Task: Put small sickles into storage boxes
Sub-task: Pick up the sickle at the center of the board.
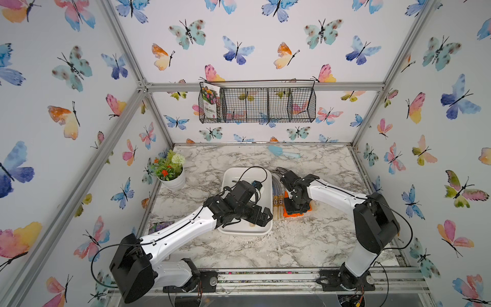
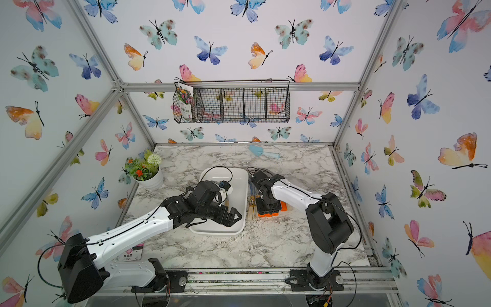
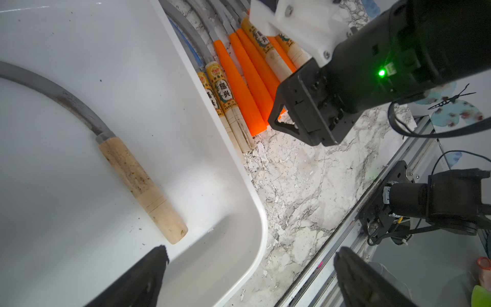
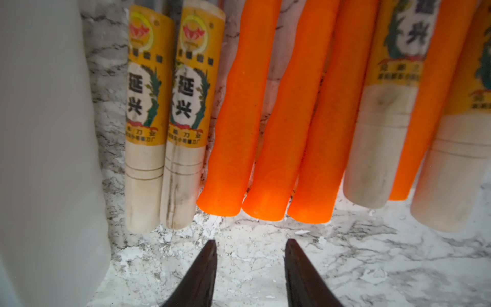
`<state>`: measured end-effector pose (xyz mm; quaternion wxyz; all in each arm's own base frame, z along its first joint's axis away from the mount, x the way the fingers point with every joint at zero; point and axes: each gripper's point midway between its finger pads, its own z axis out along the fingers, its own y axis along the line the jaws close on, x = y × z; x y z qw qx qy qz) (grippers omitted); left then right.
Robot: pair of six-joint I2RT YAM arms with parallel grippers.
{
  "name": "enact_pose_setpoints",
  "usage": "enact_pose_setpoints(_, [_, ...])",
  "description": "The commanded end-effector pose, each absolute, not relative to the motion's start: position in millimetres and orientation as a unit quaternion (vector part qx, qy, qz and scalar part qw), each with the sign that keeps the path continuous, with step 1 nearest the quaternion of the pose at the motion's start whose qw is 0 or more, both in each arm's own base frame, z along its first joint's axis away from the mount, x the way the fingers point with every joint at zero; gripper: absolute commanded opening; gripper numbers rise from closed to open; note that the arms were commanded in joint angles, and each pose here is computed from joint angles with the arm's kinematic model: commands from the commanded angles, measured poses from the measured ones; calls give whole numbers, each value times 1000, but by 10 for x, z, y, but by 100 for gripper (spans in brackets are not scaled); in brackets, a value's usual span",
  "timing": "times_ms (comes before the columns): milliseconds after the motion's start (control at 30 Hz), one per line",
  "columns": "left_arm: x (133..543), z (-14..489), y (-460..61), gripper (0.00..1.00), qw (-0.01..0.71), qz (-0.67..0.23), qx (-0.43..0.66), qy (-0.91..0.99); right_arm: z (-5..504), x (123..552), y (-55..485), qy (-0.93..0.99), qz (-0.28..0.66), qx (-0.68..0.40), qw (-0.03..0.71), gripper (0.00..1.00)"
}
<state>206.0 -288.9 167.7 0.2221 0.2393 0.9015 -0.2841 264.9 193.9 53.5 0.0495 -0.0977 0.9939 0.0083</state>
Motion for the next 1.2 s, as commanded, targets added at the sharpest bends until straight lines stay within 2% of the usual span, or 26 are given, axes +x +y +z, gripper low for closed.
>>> enact_pose_setpoints(0, [2076, 1695, -2935, 98, 223, -294, 245, 896, 474, 2708, 1889, 995, 3, -87, 59, 43])
enact_pose_setpoints(367, [2067, 1617, -2925, 98, 216, -289, 245, 900, 283, 2825, 1825, 996, 0, -80, 49, 36])
enact_pose_setpoints(867, [2082, 1591, -2918, 98, 216, -285, 239, 903, -17, 2834, 1780, 996, -5, -81, 28, 34])
enact_pose_setpoints(1167, [2066, 1572, -2891, 98, 214, -283, 238, 904, -21, 2799, 1750, 997, -6, -79, 26, 16])
